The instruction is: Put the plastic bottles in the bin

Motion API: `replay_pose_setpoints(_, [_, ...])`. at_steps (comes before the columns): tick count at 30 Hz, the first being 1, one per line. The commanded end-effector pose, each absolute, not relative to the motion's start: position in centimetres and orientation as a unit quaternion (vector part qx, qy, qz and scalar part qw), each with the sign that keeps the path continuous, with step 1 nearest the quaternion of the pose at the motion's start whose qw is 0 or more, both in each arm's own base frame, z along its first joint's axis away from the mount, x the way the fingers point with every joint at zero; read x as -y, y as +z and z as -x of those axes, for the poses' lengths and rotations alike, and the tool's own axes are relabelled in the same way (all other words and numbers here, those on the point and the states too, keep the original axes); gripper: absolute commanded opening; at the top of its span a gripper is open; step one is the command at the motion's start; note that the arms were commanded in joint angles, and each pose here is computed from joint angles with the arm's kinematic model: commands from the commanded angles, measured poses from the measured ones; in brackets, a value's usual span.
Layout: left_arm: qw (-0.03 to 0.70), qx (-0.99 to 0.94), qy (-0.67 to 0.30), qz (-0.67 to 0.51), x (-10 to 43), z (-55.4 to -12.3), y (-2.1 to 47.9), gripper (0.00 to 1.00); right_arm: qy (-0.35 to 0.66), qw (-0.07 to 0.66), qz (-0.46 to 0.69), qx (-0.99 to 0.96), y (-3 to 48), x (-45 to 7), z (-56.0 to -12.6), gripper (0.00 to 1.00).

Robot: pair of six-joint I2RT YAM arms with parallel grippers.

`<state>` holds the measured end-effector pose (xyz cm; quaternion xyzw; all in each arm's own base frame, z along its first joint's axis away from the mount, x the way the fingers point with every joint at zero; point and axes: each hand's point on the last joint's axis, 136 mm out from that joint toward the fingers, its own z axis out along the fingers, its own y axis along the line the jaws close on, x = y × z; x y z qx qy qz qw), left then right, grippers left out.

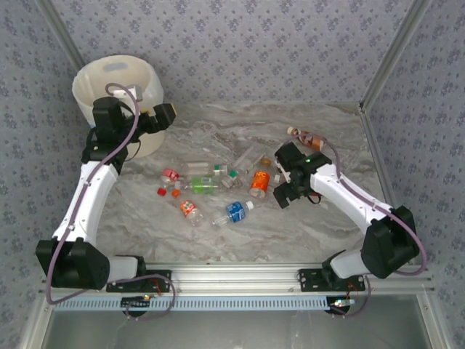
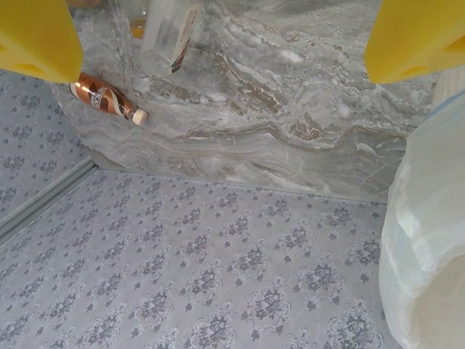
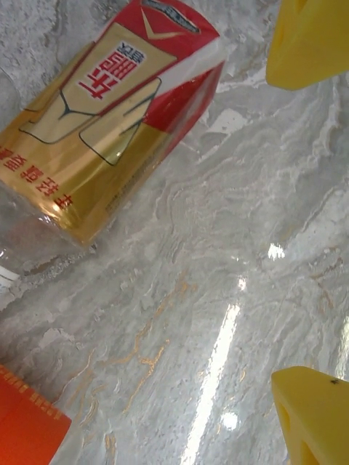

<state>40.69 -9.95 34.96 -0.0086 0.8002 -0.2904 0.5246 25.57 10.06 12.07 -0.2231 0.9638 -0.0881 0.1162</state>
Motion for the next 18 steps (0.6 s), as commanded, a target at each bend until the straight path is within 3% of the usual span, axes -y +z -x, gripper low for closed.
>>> replay_pose_setpoints(1, [0.537, -0.793, -0.288, -0.005, 10.1, -40.8, 36.0, 0.99, -0.140, 0.092, 0.211, -0.963, 12.6, -7.2, -24.4, 1.00])
replay_pose_setpoints(3, [0.536, -0.794, -0.285, -0.003, 10.0, -41.0, 35.6, 0.99, -0.079, 0.100, 0.216, -0.968, 12.1, -6.9, -25.6, 1.00])
replay_pose_setpoints(6, [0.532, -0.797, -0.287, 0.003, 10.0, -41.2, 35.2, 0.99, -0.120, 0.128, 0.272, -0.946, 11.2, -5.4, -29.1, 1.00])
replay_pose_setpoints(11, [0.528, -0.802, -0.279, 0.006, 9.8, -41.2, 34.6, 1.00, -0.089, 0.033, 0.384, -0.919, 7.1, -5.1, -29.3, 1.00])
replay_pose_setpoints(18, [0.524, -0.804, -0.279, 0.007, 9.8, -41.4, 34.3, 1.00, -0.080, -0.019, 0.438, -0.895, 3.2, -2.9, -30.9, 1.00])
